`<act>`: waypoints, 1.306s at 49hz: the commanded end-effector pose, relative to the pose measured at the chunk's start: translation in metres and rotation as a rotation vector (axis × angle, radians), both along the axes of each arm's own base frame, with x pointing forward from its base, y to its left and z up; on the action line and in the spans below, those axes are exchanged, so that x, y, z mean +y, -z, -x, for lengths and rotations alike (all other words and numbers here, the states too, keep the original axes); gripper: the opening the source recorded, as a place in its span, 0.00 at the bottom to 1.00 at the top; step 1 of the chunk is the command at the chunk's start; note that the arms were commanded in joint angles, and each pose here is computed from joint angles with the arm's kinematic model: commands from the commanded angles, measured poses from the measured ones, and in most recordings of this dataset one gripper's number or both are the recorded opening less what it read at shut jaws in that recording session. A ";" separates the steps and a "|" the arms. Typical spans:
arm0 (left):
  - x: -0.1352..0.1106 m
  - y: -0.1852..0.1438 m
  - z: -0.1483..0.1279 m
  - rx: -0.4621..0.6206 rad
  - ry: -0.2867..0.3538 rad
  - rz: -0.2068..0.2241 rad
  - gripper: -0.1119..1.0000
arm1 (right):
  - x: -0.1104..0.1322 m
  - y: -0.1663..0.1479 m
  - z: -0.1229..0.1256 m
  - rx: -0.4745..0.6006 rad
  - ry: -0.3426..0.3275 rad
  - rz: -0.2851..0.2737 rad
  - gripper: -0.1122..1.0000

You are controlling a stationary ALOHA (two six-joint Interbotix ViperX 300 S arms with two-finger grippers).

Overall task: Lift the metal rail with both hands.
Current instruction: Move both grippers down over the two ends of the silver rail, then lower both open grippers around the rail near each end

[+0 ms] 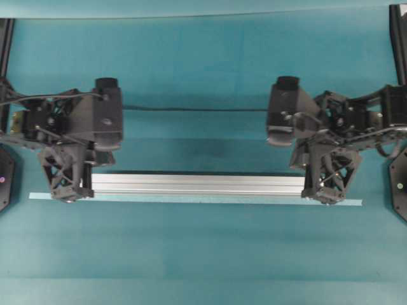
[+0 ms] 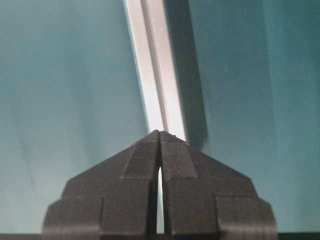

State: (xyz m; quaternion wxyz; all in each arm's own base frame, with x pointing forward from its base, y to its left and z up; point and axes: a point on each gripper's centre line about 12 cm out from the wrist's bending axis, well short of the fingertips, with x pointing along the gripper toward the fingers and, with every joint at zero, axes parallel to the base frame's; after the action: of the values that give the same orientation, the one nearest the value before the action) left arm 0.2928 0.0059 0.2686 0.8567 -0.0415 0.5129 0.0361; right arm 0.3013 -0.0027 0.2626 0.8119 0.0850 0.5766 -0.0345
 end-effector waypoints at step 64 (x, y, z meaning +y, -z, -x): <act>0.000 0.049 -0.007 0.034 0.011 -0.011 0.99 | -0.003 0.051 -0.018 0.049 -0.084 0.049 0.96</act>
State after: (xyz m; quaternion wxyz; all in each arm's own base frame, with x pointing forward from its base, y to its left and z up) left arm 0.2966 0.0058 0.2208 0.8416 -0.0339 0.5378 0.0357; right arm 0.3157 -0.0080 0.2174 0.8023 0.0441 0.5949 -0.0203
